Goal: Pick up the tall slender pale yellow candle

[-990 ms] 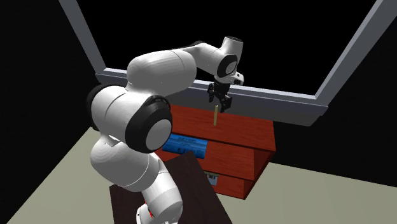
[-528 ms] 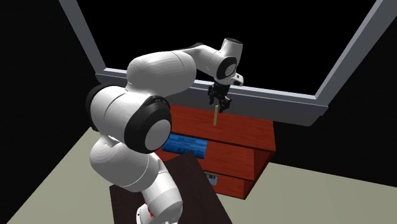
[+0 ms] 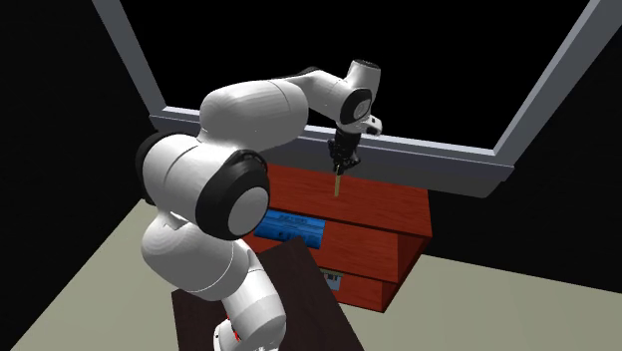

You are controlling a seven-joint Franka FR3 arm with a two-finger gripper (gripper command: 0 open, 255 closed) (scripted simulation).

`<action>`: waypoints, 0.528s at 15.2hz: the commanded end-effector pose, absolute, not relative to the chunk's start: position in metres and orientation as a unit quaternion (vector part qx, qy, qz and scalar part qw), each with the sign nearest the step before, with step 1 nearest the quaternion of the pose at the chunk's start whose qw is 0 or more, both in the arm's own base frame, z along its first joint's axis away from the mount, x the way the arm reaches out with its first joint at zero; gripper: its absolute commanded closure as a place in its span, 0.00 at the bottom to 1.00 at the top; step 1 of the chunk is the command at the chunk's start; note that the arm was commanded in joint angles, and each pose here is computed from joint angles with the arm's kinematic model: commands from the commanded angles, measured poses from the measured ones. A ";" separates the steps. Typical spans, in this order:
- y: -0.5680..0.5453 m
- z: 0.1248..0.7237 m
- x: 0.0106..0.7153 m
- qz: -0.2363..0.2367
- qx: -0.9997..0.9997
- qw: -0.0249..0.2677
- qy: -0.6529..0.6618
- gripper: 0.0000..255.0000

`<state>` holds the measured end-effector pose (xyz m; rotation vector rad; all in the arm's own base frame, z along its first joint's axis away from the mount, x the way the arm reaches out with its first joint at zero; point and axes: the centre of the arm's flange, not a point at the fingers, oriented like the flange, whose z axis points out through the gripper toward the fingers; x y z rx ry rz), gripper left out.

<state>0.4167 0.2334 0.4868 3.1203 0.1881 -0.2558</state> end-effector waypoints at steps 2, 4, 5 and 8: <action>0.234 0.501 0.417 -0.082 0.995 0.003 0.060 1.00; 0.234 0.511 0.417 -0.082 0.995 0.003 0.060 1.00; 0.234 0.516 0.417 -0.082 0.995 0.003 0.060 1.00; 0.234 0.532 0.417 -0.082 0.995 0.003 0.060 1.00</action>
